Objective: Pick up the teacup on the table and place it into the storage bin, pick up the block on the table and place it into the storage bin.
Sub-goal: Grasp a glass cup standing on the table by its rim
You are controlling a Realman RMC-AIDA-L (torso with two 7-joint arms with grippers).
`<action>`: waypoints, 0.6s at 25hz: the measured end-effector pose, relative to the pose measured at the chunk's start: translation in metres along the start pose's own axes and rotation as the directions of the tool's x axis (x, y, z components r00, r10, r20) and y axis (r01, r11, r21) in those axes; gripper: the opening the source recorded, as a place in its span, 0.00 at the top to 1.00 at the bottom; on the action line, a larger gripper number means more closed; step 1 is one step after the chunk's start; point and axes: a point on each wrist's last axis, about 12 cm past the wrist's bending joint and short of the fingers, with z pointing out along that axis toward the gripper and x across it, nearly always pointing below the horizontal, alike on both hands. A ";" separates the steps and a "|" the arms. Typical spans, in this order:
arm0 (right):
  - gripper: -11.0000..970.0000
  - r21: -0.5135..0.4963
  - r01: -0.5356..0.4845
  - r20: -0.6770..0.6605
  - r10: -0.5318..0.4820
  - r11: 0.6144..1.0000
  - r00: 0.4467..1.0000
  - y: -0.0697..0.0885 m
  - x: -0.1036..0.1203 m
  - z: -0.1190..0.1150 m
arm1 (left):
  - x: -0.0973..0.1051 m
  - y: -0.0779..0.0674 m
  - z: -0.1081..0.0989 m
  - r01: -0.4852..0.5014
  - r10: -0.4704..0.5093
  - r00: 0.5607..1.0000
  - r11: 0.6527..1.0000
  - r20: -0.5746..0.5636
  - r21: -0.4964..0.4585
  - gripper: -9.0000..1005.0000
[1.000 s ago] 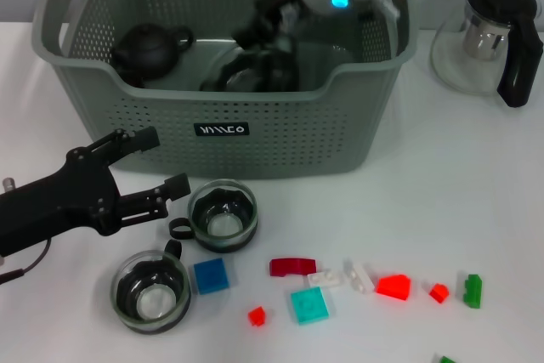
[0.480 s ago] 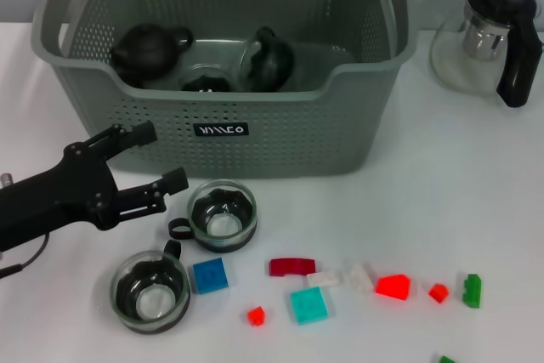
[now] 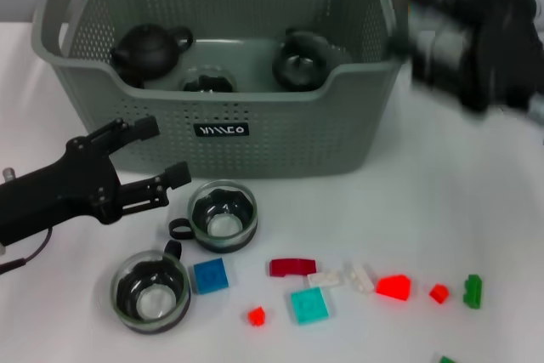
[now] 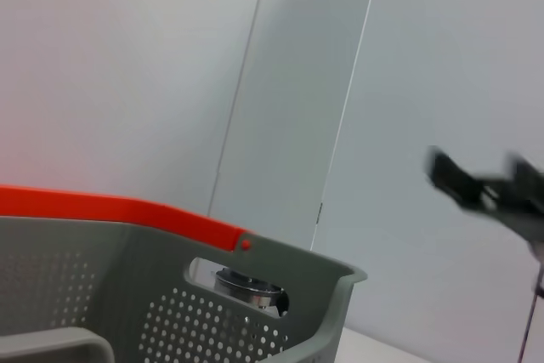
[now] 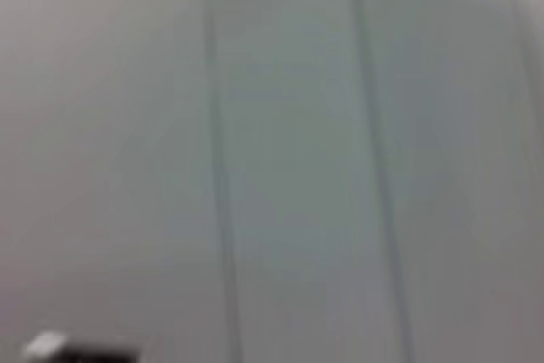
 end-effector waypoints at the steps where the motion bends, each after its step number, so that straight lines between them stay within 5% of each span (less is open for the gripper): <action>1: 0.24 -0.023 -0.006 -0.027 0.005 1.000 1.000 0.005 0.004 -0.004 | 0.000 0.000 0.000 0.000 0.000 1.000 1.000 -0.001 -0.002 0.07; 7: 0.25 -0.162 -0.077 -0.249 0.034 0.984 0.968 0.026 0.018 -0.032 | 0.000 0.001 -0.004 0.001 -0.002 1.000 1.000 -0.008 -0.014 0.07; 15: 0.30 -0.105 -0.175 -0.463 0.108 0.979 0.880 0.017 0.023 -0.059 | -0.005 0.002 -0.011 0.033 -0.033 0.997 0.999 -0.065 0.005 0.07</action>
